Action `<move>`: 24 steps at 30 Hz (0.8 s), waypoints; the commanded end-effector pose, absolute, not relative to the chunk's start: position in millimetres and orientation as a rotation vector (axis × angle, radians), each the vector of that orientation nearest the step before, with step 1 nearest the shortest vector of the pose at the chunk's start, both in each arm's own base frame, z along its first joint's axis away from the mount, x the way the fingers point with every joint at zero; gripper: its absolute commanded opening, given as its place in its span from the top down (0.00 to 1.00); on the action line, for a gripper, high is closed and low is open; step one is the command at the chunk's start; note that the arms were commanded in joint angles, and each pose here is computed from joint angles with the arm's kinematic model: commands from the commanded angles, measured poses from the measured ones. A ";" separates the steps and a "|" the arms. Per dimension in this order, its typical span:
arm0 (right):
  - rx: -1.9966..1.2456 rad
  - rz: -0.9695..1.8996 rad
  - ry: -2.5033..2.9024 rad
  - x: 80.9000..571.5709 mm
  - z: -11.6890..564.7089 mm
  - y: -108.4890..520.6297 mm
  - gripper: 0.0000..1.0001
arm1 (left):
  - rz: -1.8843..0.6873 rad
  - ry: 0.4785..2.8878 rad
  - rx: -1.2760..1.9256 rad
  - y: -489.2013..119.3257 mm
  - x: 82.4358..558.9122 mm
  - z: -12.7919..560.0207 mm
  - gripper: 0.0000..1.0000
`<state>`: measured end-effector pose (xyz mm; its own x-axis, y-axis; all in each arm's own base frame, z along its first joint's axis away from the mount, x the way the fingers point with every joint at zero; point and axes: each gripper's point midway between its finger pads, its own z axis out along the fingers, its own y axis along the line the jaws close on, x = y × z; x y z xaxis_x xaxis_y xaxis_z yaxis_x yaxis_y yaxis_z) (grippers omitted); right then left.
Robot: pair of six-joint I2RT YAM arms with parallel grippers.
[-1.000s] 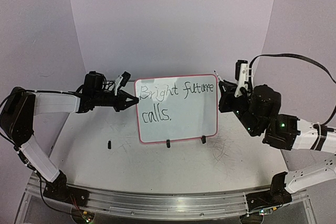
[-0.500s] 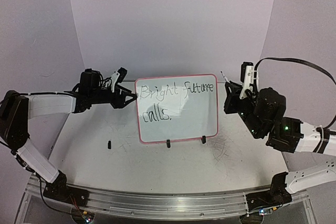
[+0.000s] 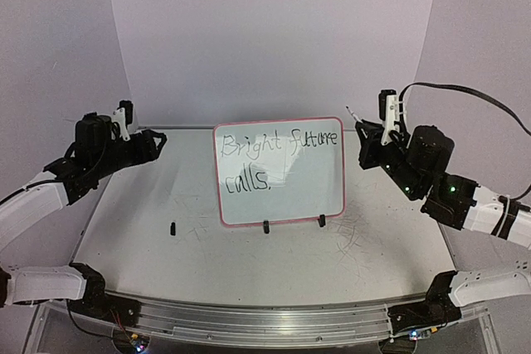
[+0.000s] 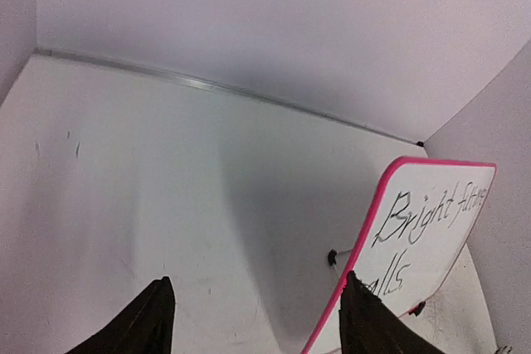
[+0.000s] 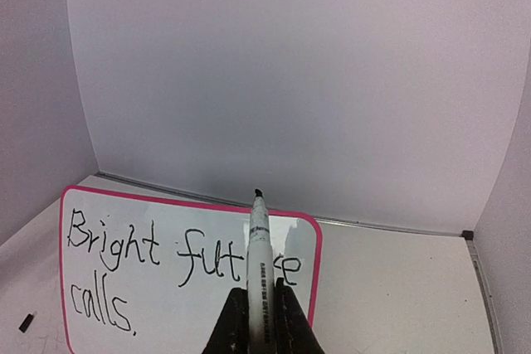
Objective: Write a sentence on the whiteboard
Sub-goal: Place the whiteboard at the center of the board, then pick up the pen cap from the center of the board.
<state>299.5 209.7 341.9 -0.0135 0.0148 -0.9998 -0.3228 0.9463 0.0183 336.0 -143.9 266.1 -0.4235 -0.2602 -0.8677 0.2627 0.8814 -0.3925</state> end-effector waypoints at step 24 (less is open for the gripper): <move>-0.452 0.662 1.538 268.4 337.0 258.9 1.00 | -0.192 2.871 -0.314 -152.6 267.0 23.0 0.57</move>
